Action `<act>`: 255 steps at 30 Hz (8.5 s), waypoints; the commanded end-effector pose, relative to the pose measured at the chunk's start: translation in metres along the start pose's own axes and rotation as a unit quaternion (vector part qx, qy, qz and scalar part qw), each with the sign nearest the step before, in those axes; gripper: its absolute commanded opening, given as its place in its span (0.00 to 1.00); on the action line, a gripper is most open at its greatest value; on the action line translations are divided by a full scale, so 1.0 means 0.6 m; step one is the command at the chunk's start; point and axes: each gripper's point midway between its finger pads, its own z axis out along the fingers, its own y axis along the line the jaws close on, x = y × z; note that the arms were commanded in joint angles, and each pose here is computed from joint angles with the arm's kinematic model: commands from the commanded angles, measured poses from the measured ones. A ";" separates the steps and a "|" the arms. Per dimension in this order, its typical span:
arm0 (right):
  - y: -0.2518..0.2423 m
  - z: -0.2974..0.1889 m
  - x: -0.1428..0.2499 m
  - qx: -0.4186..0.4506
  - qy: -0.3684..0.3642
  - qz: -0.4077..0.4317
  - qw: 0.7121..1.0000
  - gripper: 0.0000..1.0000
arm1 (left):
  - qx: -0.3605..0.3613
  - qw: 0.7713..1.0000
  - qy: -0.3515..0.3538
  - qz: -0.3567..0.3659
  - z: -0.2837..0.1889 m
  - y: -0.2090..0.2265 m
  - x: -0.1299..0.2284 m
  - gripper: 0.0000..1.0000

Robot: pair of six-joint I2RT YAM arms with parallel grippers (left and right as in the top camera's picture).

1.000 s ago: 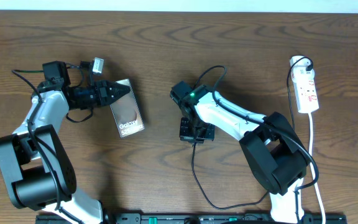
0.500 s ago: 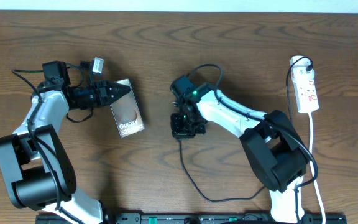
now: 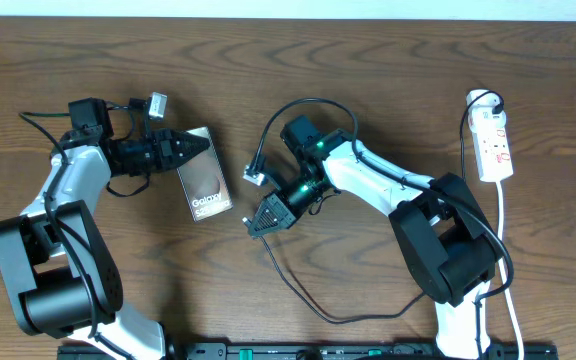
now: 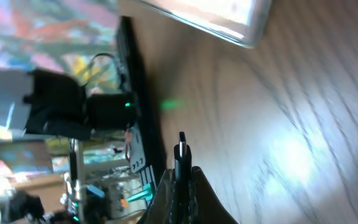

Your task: Plug charger to phone and switch on socket

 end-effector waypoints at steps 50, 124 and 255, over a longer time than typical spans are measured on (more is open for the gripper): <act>-0.208 -0.130 0.155 0.462 0.058 0.357 0.810 0.01 | 0.013 1.000 -0.010 0.009 -0.008 -0.011 -0.012 0.07; 0.004 -0.012 -0.037 -0.195 -0.104 -0.102 0.970 0.01 | 0.073 0.996 -0.035 0.039 -0.013 -0.046 -0.044 0.08; -0.162 -0.152 0.094 0.383 -0.019 0.284 0.879 0.01 | 0.086 0.990 -0.102 0.044 -0.087 -0.038 -0.104 0.07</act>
